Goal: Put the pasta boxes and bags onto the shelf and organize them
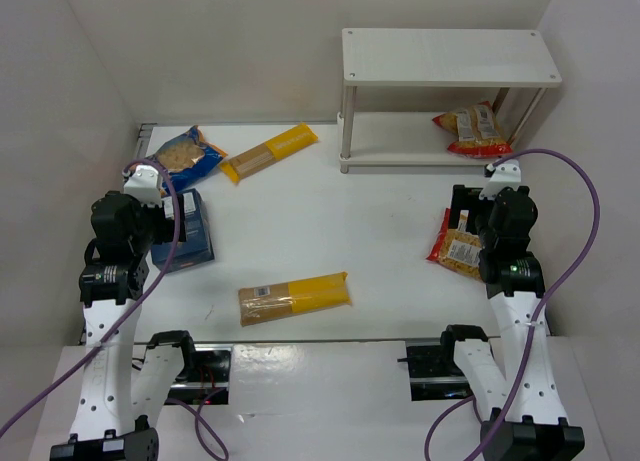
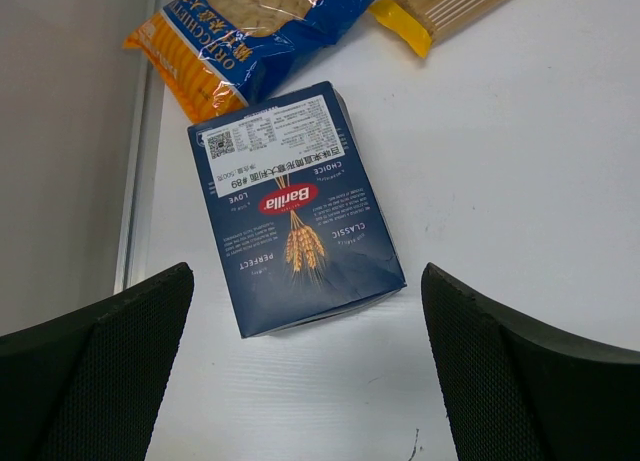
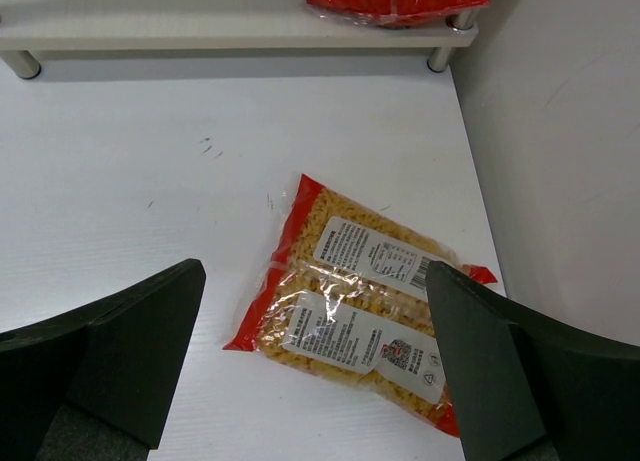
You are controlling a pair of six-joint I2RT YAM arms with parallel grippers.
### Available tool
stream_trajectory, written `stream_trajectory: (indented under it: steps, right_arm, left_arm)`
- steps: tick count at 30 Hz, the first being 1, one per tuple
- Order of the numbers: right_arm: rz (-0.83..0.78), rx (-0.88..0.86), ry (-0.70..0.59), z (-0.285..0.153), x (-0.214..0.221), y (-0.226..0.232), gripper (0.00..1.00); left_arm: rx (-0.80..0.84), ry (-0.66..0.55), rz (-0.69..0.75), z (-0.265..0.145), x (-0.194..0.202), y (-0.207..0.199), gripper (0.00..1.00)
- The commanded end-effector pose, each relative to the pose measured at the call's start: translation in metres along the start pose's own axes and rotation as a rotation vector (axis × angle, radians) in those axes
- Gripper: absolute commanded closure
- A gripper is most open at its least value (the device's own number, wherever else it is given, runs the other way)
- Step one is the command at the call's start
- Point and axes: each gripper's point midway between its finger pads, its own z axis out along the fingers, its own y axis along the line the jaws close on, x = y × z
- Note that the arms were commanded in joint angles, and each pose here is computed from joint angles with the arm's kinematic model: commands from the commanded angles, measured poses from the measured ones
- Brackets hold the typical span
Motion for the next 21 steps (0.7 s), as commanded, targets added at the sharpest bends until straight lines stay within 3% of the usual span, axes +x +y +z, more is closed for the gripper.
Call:
stream_trajectory:
  steps: [1,21]
  right_arm:
    - [0.010,0.026,-0.061,-0.003,-0.014,-0.006,0.00]
    - [0.016,0.032,-0.125,-0.014,-0.024,-0.008,0.00]
  left_arm:
    - [0.007,-0.031,0.019,-0.001,-0.005,0.000,0.00]
    - [0.006,-0.041,0.019,-0.003,-0.007,0.000,0.00]
